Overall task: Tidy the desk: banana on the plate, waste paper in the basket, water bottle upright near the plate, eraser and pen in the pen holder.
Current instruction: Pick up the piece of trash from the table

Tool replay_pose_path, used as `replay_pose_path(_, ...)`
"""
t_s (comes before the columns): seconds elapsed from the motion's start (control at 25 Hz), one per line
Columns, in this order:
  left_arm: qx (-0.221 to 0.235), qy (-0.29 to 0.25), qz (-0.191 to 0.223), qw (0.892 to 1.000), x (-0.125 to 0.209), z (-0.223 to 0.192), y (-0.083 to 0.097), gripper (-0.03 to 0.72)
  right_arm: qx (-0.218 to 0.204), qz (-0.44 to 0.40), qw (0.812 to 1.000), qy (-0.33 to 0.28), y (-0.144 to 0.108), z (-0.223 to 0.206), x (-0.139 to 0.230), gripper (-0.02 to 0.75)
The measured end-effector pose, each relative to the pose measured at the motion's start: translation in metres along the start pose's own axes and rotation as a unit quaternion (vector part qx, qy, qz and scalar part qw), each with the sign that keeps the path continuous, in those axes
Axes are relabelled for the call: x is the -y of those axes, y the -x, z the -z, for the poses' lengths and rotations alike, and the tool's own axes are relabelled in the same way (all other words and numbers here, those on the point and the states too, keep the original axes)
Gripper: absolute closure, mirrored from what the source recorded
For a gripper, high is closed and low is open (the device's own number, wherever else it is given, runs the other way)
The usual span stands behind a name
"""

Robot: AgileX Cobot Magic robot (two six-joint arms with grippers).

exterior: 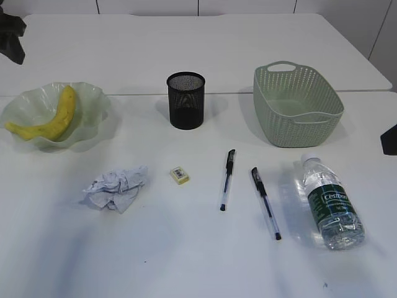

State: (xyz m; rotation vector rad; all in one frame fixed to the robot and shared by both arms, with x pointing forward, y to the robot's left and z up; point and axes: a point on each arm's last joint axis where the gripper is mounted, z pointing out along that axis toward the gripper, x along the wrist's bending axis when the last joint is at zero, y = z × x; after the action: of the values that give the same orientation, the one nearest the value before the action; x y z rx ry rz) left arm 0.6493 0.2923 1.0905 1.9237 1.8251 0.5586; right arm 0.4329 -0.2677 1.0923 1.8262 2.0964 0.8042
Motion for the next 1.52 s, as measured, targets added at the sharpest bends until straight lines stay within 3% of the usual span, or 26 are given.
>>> replay_pose_path(0.24, 0.002, -0.064, -0.002, 0.998, 0.014, 0.031, 0.001, 0.242, 0.000, 0.000, 1.000, 0.000, 0.000, 0.000, 0.000, 0.186)
replay_pose_path(0.28, 0.003, -0.071, -0.003, 0.997, 0.016, 0.035, 0.001, 0.166, -0.001, 0.000, 1.000, 0.000, 0.000, 0.000, 0.000, 0.186)
replay_pose_path(0.56, 0.023, -0.067, 0.008, 0.997, 0.020, 0.065, 0.006, 0.235, -0.001, 0.000, 1.000, -0.003, 0.000, 0.000, 0.001, 0.186)
replay_pose_path(0.92, 0.046, -0.063, 0.012, 0.997, 0.048, 0.094, 0.015, 0.245, -0.004, -0.002, 1.000, -0.008, -0.001, 0.000, 0.001, 0.186)
replay_pose_path(1.08, 0.061, -0.068, -0.011, 0.996, 0.066, 0.093, 0.033, 0.245, -0.008, -0.004, 1.000, -0.008, -0.001, 0.000, 0.001, 0.186)
replay_pose_path(1.36, 0.107, -0.077, -0.086, 0.988, 0.094, 0.074, 0.090, 0.245, -0.014, -0.009, 1.000, -0.009, -0.003, 0.000, 0.002, 0.186)
replay_pose_path(1.52, 0.118, -0.063, -0.125, 0.983, 0.102, 0.070, 0.112, 0.245, -0.014, -0.009, 1.000, -0.009, -0.003, 0.000, 0.002, 0.186)
